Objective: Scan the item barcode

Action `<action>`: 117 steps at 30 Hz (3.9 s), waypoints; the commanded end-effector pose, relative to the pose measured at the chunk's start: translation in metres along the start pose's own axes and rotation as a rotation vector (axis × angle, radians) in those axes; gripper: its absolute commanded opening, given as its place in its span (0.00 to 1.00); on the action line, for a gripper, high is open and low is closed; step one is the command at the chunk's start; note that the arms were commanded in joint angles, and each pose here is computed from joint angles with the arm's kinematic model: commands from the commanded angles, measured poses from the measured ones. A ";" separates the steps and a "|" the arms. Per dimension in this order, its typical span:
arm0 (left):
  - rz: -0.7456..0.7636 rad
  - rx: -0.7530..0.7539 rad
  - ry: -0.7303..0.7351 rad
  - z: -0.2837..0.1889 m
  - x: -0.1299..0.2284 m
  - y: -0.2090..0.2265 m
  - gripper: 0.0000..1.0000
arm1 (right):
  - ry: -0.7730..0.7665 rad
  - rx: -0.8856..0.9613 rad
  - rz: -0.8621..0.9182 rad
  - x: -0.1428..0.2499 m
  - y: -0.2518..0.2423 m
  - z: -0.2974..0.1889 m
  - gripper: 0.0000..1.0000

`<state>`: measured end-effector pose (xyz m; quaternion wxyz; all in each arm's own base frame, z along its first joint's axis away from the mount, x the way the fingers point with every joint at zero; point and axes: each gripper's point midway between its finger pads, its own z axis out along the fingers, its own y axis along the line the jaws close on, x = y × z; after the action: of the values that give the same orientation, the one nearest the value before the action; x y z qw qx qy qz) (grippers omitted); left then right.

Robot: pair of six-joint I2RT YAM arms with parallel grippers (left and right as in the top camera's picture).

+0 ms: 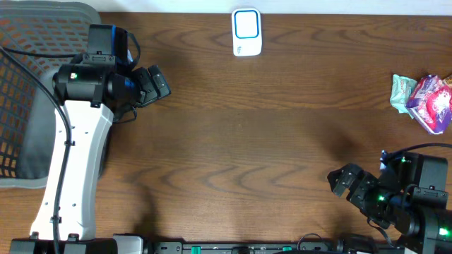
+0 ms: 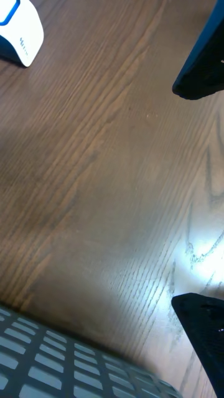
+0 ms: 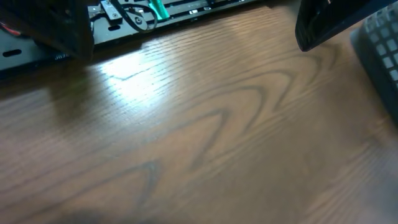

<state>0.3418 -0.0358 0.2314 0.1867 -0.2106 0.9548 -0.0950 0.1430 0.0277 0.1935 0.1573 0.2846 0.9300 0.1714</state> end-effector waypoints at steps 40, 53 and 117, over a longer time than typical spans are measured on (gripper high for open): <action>-0.012 -0.008 0.000 0.001 -0.001 0.002 0.99 | -0.758 -0.339 -0.631 -0.071 0.059 -0.005 0.99; -0.012 -0.008 0.000 0.001 -0.001 0.002 0.99 | -1.057 -0.407 -0.698 -0.075 0.050 0.016 0.99; -0.012 -0.008 0.000 0.000 -0.001 0.002 0.99 | -1.110 -0.179 -0.601 -0.095 0.006 0.065 0.99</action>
<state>0.3418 -0.0358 0.2314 0.1867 -0.2106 0.9548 -0.0950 0.2464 -0.0054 0.1570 0.6793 0.0420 0.7319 0.0346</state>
